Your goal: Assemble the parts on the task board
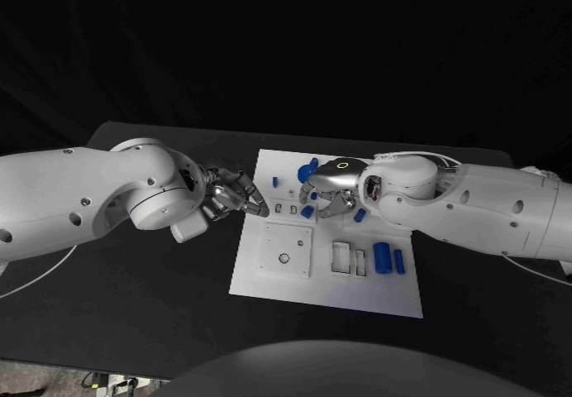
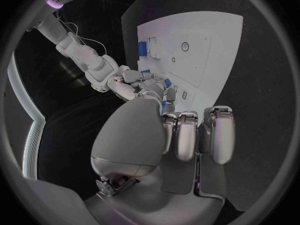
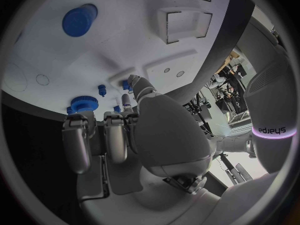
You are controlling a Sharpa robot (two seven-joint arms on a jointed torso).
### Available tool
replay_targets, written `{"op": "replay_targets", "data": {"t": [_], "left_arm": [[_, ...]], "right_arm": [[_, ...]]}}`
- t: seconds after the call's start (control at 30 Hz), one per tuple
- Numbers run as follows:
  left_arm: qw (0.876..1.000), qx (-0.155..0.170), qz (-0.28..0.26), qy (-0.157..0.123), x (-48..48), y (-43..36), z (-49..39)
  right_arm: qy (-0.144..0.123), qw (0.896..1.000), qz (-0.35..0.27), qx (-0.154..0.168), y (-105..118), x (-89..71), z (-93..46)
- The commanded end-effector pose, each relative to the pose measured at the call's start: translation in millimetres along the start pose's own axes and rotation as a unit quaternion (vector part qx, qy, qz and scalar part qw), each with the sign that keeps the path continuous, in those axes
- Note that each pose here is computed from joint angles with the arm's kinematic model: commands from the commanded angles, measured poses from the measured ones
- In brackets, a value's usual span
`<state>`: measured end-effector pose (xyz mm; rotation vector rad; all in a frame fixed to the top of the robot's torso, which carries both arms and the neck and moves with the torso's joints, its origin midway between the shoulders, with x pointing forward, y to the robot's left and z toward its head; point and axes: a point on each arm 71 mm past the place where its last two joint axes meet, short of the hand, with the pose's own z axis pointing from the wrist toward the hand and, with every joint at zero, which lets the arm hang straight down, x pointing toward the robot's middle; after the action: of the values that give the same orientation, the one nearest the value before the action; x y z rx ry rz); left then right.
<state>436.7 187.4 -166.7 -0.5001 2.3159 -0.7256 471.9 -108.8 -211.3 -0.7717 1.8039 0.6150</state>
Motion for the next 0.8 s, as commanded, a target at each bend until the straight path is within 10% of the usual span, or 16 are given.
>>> {"op": "replay_targets", "data": {"t": [0.03, 0.8], "left_arm": [[1.0, 0.002, 0.008, 0.009, 2.4, -0.8, 0.7], [1.0, 0.002, 0.01, 0.01, 3.9, -1.2, 2.8]], "right_arm": [[-0.004, 1.0, -0.006, -0.001, 0.5, 1.8, 1.0], [0.003, 1.0, 0.0, 0.005, -2.0, 15.6, 4.6]]}}
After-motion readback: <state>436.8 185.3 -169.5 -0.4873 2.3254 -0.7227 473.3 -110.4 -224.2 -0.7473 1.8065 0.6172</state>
